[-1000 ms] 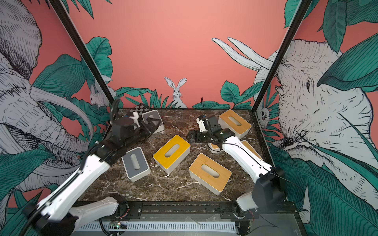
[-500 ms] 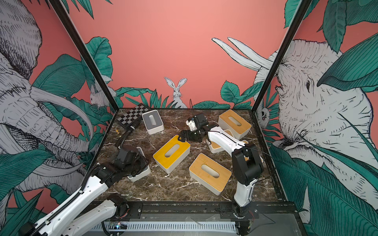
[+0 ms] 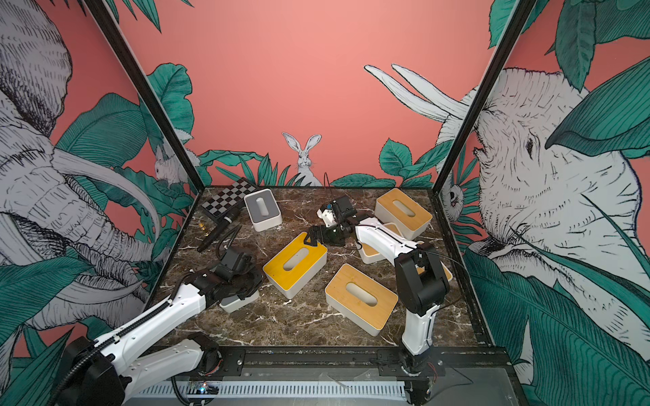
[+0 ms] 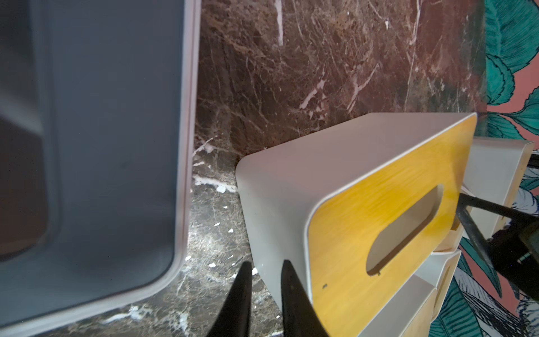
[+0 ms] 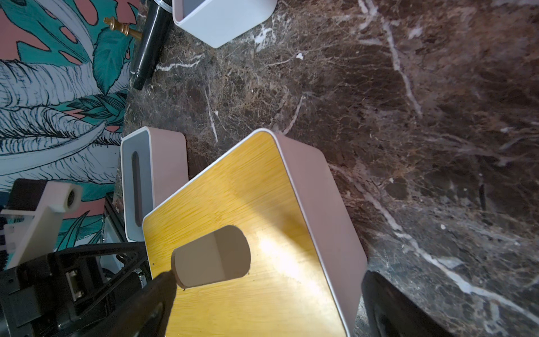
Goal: Stack the tissue boxes
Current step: Adjust the tissue box at the center of the board.
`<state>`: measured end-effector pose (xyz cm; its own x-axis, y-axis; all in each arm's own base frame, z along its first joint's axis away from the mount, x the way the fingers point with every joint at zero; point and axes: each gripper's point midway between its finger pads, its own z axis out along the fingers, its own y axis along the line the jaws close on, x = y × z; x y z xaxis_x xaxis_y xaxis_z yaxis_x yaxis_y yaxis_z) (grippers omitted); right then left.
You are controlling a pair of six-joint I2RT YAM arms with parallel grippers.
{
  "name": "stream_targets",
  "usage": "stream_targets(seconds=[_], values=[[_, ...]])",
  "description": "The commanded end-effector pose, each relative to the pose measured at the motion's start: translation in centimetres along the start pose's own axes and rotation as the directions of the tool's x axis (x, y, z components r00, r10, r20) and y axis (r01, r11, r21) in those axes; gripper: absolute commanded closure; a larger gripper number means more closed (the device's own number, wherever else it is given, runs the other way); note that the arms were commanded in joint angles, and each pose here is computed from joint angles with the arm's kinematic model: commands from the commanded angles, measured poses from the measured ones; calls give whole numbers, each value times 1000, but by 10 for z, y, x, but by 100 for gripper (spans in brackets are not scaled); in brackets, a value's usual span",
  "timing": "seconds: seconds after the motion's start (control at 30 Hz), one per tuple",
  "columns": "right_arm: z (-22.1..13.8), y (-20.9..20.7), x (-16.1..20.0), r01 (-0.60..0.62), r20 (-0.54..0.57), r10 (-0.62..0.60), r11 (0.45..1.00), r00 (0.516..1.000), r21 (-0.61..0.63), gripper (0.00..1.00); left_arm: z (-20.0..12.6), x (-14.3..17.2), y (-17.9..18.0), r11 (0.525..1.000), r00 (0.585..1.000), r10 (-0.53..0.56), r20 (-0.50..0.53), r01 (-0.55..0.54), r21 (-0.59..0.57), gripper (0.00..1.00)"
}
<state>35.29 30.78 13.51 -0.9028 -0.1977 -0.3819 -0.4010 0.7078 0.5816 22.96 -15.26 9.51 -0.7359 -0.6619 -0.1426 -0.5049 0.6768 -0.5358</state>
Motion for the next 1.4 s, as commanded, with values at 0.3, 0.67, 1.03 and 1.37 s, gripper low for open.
stream_targets(seconds=[0.3,0.67,1.03,1.37], values=[[-4,7,9,34,21,-33,998,999,-57,1,23,-17,-15,1000,998,-5,67,6,-24,77],[-12,7,40,-10,16,11,997,1000,-71,1,43,-32,-60,996,994,86,65,-85,-20,76],[-35,-7,55,-87,119,84,996,989,21,1,64,-37,-82,991,990,132,42,-131,-20,76],[-39,-4,53,-99,145,92,994,985,41,1,66,-40,-89,990,990,141,25,-141,-18,75]])
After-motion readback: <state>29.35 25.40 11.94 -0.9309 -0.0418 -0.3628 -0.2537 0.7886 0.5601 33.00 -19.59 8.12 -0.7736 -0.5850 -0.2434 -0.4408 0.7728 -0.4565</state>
